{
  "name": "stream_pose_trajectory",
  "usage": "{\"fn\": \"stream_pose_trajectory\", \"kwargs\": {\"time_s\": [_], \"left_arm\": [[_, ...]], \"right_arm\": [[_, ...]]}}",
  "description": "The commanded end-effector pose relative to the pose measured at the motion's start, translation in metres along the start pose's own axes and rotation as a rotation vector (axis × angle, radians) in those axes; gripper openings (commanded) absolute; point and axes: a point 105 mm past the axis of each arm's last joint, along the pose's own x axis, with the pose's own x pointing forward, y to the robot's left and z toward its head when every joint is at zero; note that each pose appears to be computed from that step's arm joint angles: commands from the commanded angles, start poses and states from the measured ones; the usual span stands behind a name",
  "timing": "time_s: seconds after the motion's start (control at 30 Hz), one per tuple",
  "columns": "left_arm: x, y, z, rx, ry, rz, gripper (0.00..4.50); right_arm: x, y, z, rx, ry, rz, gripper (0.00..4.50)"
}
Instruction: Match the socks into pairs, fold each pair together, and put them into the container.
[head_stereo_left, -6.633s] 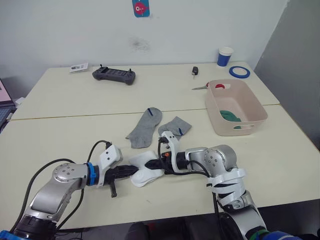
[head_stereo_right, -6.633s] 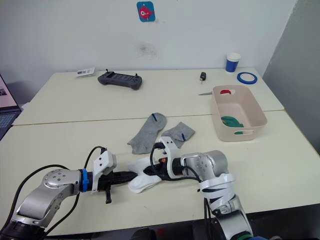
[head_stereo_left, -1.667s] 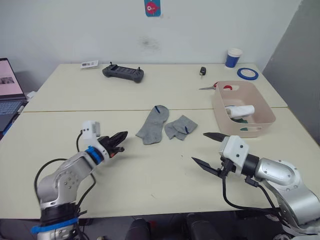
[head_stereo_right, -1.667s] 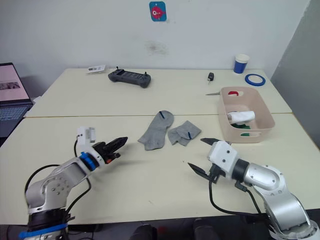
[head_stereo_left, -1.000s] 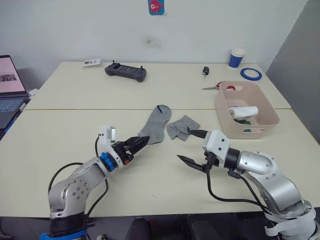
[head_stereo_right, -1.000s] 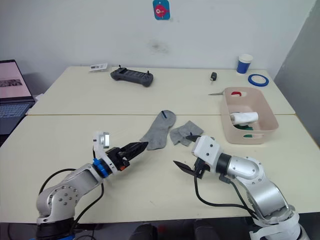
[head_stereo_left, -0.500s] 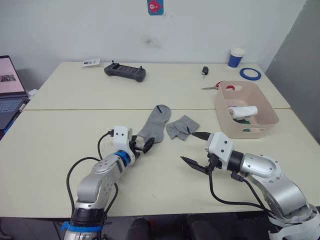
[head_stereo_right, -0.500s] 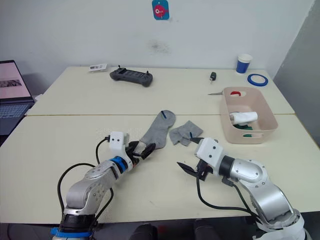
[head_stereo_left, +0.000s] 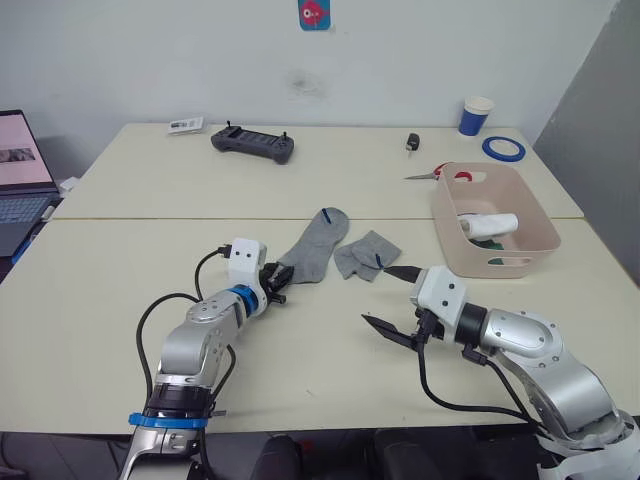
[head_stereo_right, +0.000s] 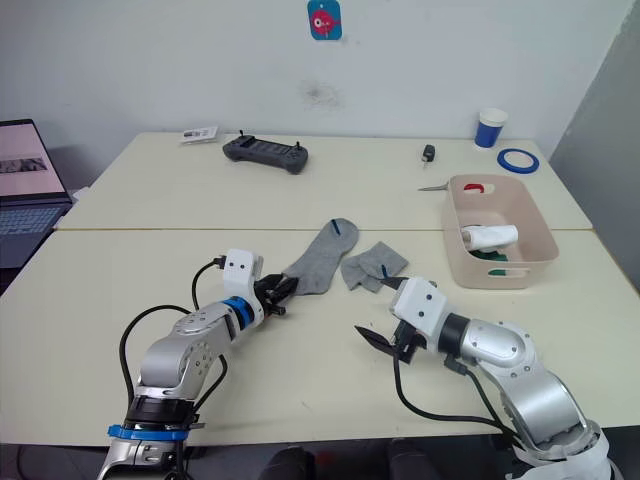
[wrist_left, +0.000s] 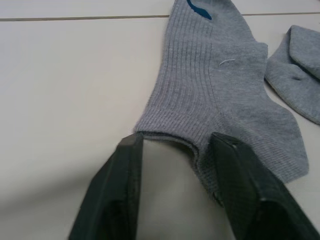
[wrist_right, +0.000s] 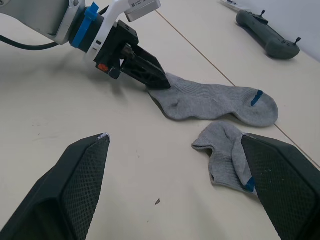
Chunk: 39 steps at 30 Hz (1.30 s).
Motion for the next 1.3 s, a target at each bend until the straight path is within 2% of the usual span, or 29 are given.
{"fn": "stream_pose_trajectory", "kwargs": {"time_s": [0.03,0.1,0.13,0.43,0.53,0.67,0.77,0.83,0.97,1.07,1.2,1.3], "left_arm": [[-0.003,-0.002,-0.012,-0.026,0.04,-0.025,0.83],[-0.008,-0.003,-0.009,-0.035,0.024,-0.041,0.19],[-0.011,-0.003,-0.008,-0.034,0.018,-0.052,0.02],[-0.065,0.007,-0.004,-0.037,-0.032,-0.123,0.02],[-0.086,0.01,0.002,-0.086,-0.073,-0.153,0.02],[-0.122,0.025,0.007,-0.099,-0.08,-0.158,0.02],[-0.149,0.05,0.028,-0.088,-0.099,-0.131,0.02],[-0.163,0.055,0.04,-0.07,-0.089,-0.159,0.02],[-0.178,0.035,0.069,0.028,-0.016,-0.317,0.02],[-0.172,0.0,0.089,0.046,0.003,-0.477,0.02],[-0.156,-0.036,0.079,0.054,0.082,-0.617,0.02],[-0.137,-0.065,0.056,0.066,0.166,-0.73,0.02]], "right_arm": [[-0.003,0.001,0.011,-0.033,-0.035,0.0,4.5],[-0.002,0.001,0.011,-0.035,-0.035,0.002,4.5],[-0.002,0.001,0.011,-0.036,-0.035,0.002,4.5],[-0.002,0.003,0.012,-0.039,-0.043,0.02,4.5],[-0.002,0.003,0.012,-0.041,-0.045,0.027,4.5],[-0.002,0.004,0.011,-0.042,-0.048,0.035,4.5],[-0.002,0.004,0.012,-0.039,-0.054,0.046,4.5],[-0.001,0.006,0.012,-0.035,-0.062,0.056,4.5],[0.0,0.006,0.014,-0.029,-0.073,0.071,4.5],[-0.004,0.001,0.013,-0.02,-0.062,0.063,4.5],[-0.015,-0.003,0.007,-0.016,-0.019,0.062,4.5],[-0.031,-0.008,0.001,-0.003,0.044,0.058,4.5]]}}
